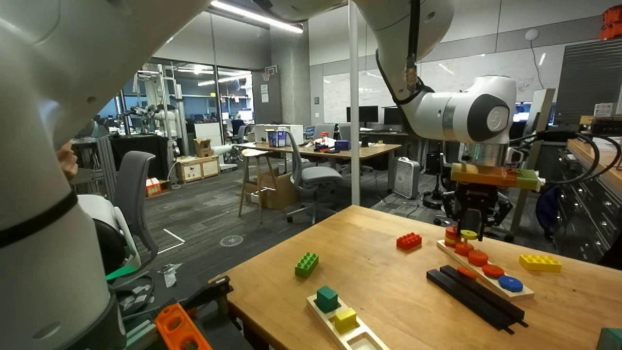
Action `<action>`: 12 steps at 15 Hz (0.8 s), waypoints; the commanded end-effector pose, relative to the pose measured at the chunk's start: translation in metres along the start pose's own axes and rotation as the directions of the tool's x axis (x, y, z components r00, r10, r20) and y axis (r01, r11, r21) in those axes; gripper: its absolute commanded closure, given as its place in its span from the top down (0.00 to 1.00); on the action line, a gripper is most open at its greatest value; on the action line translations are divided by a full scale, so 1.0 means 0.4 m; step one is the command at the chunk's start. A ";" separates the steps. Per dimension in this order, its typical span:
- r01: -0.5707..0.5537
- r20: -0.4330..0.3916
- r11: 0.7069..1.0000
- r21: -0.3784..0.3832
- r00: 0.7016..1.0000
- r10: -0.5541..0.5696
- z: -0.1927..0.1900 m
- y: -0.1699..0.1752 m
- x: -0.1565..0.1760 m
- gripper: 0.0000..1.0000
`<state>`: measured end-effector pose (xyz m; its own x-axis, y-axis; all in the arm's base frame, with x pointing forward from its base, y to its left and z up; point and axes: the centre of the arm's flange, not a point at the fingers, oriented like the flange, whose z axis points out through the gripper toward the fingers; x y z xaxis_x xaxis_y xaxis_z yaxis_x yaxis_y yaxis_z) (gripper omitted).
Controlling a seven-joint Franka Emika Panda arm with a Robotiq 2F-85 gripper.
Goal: Put the yellow ring on the wooden platform
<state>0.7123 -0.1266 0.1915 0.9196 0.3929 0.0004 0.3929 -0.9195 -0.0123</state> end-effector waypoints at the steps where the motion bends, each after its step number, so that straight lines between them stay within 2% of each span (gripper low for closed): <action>1: -0.019 0.012 1.000 0.004 1.000 0.019 0.027 0.006 -0.001 0.22; 12: -0.054 0.022 0.999 0.007 0.998 0.054 0.011 0.002 0.000 0.22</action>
<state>0.7122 -0.1265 0.1916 0.9320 0.3624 -0.0012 0.3624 -0.9319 -0.0129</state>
